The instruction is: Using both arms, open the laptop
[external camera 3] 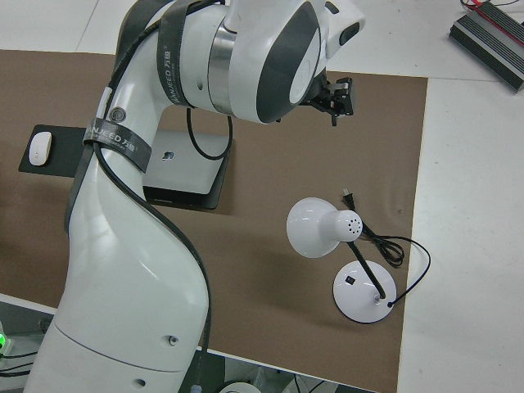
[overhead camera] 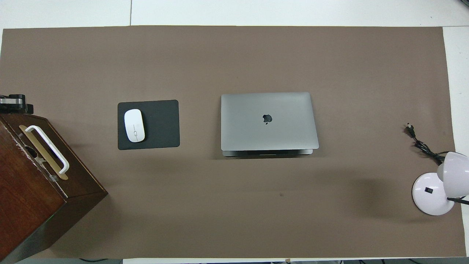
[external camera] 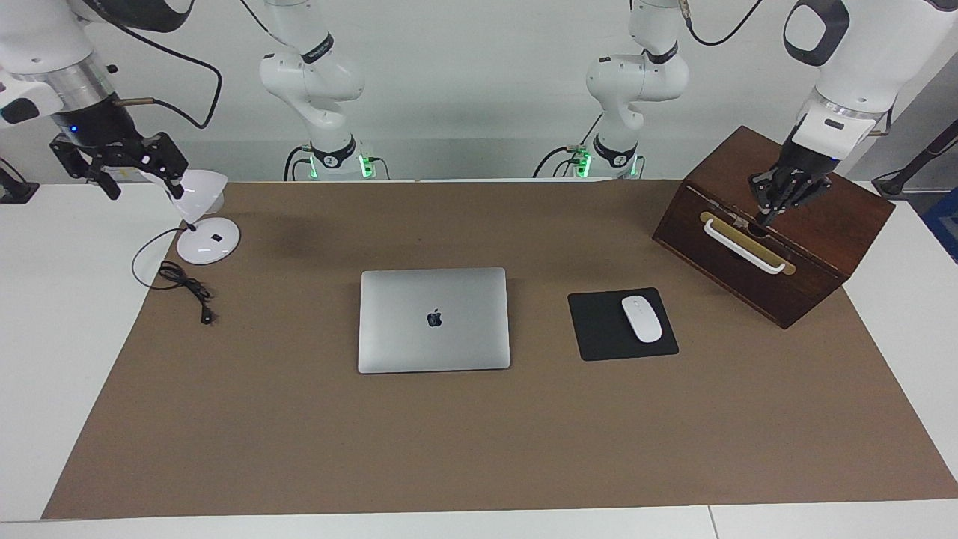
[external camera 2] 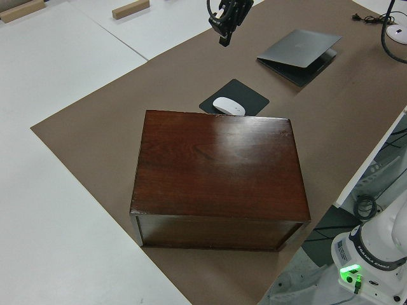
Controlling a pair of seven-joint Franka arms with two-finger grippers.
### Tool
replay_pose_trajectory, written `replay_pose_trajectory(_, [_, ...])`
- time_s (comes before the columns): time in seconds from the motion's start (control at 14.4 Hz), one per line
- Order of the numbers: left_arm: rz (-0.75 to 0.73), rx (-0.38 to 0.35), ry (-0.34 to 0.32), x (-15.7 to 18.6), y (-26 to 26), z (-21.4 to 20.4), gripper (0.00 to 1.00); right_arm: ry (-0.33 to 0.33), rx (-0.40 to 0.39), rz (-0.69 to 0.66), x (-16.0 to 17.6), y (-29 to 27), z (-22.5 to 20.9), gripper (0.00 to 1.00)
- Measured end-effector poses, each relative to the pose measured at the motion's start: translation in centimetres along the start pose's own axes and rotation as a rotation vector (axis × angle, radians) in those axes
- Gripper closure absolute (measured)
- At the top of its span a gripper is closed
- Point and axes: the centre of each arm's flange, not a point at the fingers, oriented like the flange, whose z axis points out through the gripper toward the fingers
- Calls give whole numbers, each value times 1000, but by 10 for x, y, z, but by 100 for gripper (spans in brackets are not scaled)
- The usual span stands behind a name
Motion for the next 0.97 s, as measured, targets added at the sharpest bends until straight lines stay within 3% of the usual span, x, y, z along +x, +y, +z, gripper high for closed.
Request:
replay_pose_trajectory(0.21, [6, -20, 64, 5, 9, 18, 99, -2, 4, -1, -2, -1, 10, 0])
replay_pose_trajectory(0.35, [17, -35, 122, 2, 20, 42, 99, 48, 32, 1, -2, -6, 26, 0])
replay_pose_trajectory(0.97, [122, -86, 308, -77, 85, 126, 99, 182, 425, 151, -17, -51, 82, 0])
